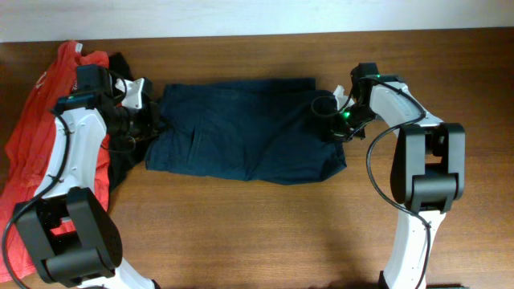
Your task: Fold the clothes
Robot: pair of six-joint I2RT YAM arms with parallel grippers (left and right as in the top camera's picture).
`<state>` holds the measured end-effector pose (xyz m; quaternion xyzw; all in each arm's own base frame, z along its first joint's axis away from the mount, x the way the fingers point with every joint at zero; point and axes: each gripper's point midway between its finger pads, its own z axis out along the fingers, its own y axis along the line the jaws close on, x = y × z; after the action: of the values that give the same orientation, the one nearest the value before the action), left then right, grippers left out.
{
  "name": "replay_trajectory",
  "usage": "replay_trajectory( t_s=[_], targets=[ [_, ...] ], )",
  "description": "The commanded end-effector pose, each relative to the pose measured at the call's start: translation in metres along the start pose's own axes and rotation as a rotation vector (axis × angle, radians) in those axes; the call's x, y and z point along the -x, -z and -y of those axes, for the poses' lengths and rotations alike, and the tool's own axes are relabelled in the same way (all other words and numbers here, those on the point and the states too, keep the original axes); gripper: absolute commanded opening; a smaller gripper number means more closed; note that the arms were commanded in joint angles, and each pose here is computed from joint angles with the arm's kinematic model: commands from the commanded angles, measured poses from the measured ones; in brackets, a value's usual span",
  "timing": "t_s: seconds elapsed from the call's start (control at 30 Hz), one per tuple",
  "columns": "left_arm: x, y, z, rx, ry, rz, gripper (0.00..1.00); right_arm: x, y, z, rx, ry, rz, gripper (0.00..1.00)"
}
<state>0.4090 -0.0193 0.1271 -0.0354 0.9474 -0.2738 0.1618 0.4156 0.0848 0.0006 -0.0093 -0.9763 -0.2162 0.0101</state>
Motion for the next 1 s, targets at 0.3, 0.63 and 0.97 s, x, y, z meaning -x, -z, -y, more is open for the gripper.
replay_trajectory(
  t_s=[0.3, 0.63, 0.97],
  targets=[
    [0.017, 0.021, 0.004, 0.031, -0.043, 0.070, 0.01, 0.014, 0.012, -0.022, 0.052, 0.017, 0.016, 0.04],
    [0.018, 0.021, 0.001, 0.051, -0.043, 0.071, 0.00, 0.025, 0.035, -0.032, 0.043, 0.054, 0.039, 0.04],
    [0.016, 0.021, -0.006, 0.092, -0.037, 0.063, 0.01, 0.026, 0.035, -0.001, -0.140, 0.048, 0.040, 0.04]
  ],
)
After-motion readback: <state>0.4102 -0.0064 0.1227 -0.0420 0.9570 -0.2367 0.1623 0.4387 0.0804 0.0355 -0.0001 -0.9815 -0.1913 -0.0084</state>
